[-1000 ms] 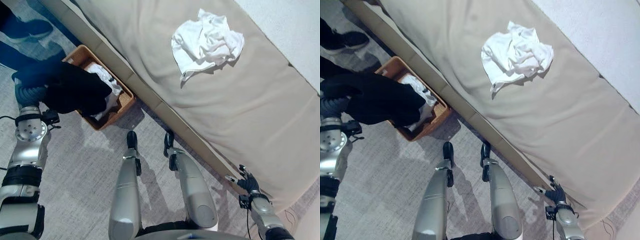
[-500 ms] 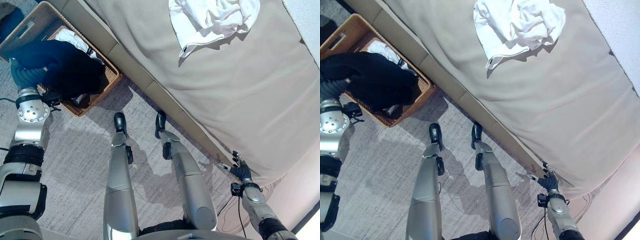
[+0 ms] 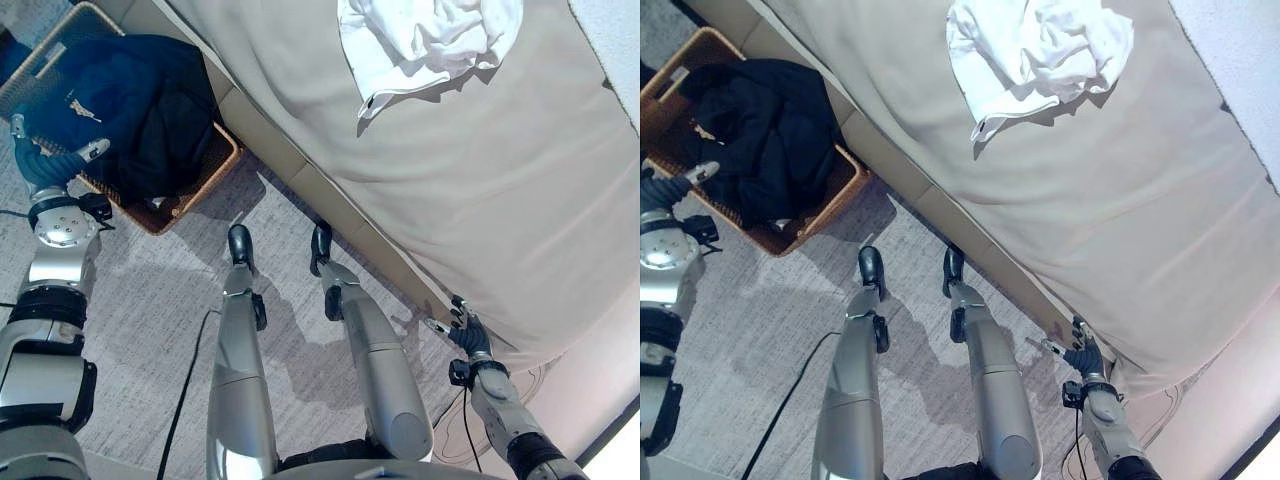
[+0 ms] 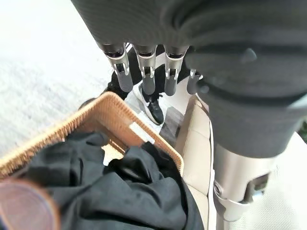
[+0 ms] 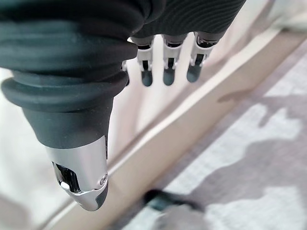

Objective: Pick up clothes into the bucket

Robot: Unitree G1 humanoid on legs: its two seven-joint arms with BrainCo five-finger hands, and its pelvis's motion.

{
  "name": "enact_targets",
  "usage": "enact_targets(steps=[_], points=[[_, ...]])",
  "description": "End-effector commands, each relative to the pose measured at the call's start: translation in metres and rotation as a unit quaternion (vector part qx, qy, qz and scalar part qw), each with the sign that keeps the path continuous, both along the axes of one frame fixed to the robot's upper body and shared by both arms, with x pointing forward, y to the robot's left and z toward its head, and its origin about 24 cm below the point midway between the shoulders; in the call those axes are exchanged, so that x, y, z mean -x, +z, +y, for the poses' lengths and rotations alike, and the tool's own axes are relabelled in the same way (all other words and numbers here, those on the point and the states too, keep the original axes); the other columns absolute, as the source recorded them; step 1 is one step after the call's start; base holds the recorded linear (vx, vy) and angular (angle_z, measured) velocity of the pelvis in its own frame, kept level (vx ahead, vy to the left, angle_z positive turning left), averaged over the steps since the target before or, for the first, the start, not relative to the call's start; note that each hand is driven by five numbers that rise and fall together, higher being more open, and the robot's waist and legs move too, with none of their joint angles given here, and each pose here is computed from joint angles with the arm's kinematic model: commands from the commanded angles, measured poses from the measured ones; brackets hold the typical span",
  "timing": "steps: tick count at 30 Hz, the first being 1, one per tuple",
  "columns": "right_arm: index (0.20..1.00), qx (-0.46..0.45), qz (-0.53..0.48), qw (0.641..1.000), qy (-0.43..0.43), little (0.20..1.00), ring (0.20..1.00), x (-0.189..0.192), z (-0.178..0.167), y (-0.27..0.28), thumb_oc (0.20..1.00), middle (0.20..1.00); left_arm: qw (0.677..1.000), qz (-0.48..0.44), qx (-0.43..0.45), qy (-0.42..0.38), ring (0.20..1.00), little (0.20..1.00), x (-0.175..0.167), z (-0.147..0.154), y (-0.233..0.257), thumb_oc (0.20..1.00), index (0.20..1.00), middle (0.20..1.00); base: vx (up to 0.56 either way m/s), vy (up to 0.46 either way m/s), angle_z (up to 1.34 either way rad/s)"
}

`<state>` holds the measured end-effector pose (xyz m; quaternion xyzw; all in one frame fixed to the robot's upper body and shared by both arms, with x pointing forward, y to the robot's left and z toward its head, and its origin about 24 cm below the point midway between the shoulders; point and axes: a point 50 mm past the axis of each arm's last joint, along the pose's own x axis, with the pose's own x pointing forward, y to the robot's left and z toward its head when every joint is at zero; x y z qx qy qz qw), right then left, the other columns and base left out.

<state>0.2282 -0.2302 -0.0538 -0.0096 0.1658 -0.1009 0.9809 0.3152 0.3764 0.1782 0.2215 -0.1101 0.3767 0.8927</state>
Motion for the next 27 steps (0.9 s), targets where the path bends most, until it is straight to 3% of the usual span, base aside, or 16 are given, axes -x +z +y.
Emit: enact_targets(steps=[1, 8, 9, 10, 11, 15, 17, 18, 21, 24, 25, 27], points=[[1.000, -0.031, -0.063, 0.997, -0.026, 1.000, 1.000, -0.006, -0.014, 0.020, 1.000, 1.000, 0.999, -0.022, -0.004, 0.029, 1.000, 1.000, 0.016, 0.006, -0.010, 1.000, 1.000, 1.000, 0.00, -0.001, -0.04], [1.000, -0.044, -0.165, 0.985, -0.027, 1.000, 1.000, -0.028, -0.019, 0.061, 1.000, 1.000, 0.997, 0.017, 0.070, -0.012, 1.000, 1.000, 0.032, -0.032, -0.090, 1.000, 1.000, 1.000, -0.02, 0.008, 0.02], [1.000, -0.049, -0.217, 0.975, -0.027, 1.000, 1.000, -0.037, -0.021, 0.083, 1.000, 1.000, 0.993, 0.027, 0.111, -0.040, 1.000, 1.000, 0.035, -0.051, -0.114, 1.000, 1.000, 1.000, 0.02, -0.001, 0.09], [1.000, -0.048, -0.217, 0.975, -0.027, 1.000, 1.000, -0.037, -0.021, 0.083, 1.000, 1.000, 0.993, 0.027, 0.111, -0.040, 1.000, 1.000, 0.035, -0.051, -0.114, 1.000, 1.000, 1.000, 0.03, -0.037, 0.13], [1.000, -0.030, -0.301, 0.953, -0.032, 1.000, 1.000, -0.046, -0.027, 0.122, 1.000, 1.000, 0.982, 0.064, 0.149, -0.099, 1.000, 1.000, 0.037, -0.087, -0.148, 1.000, 1.000, 1.000, 0.02, -0.037, 0.17], [1.000, 0.039, -0.385, 0.921, -0.043, 1.000, 1.000, -0.054, -0.033, 0.170, 1.000, 1.000, 0.966, 0.118, 0.166, -0.157, 1.000, 1.000, 0.044, -0.121, -0.178, 1.000, 1.000, 1.000, 0.03, -0.030, 0.31], [1.000, 0.116, -0.416, 0.900, -0.049, 1.000, 1.000, -0.060, -0.037, 0.197, 1.000, 1.000, 0.953, 0.167, 0.156, -0.196, 1.000, 1.000, 0.050, -0.140, -0.196, 1.000, 1.000, 1.000, 0.04, -0.046, 0.24], [1.000, 0.212, -0.425, 0.878, -0.069, 1.000, 1.000, -0.063, -0.042, 0.216, 1.000, 1.000, 0.936, 0.215, 0.141, -0.239, 1.000, 1.000, 0.059, -0.158, -0.213, 1.000, 1.000, 1.000, 0.03, -0.035, 0.17], [1.000, 0.295, -0.419, 0.855, -0.079, 1.000, 1.000, -0.068, -0.045, 0.227, 1.000, 1.000, 0.920, 0.255, 0.112, -0.276, 1.000, 1.000, 0.068, -0.173, -0.225, 1.000, 1.000, 1.000, 0.04, -0.035, 0.23], [1.000, 0.362, -0.402, 0.832, -0.117, 1.000, 1.000, -0.080, -0.059, 0.243, 1.000, 1.000, 0.870, 0.303, 0.000, -0.388, 1.000, 1.000, 0.077, -0.204, -0.229, 1.000, 1.000, 1.000, 0.05, -0.027, 0.17], [1.000, 0.394, -0.393, 0.818, -0.146, 1.000, 1.000, -0.090, -0.072, 0.261, 1.000, 1.000, 0.837, 0.312, -0.035, -0.448, 1.000, 1.000, 0.085, -0.218, -0.230, 1.000, 1.000, 1.000, 0.05, -0.015, 0.14], [1.000, 0.400, -0.392, 0.815, -0.151, 1.000, 1.000, -0.095, -0.074, 0.268, 1.000, 1.000, 0.831, 0.315, -0.032, -0.458, 1.000, 1.000, 0.090, -0.220, -0.231, 1.000, 1.000, 1.000, 0.03, 0.000, 0.12]])
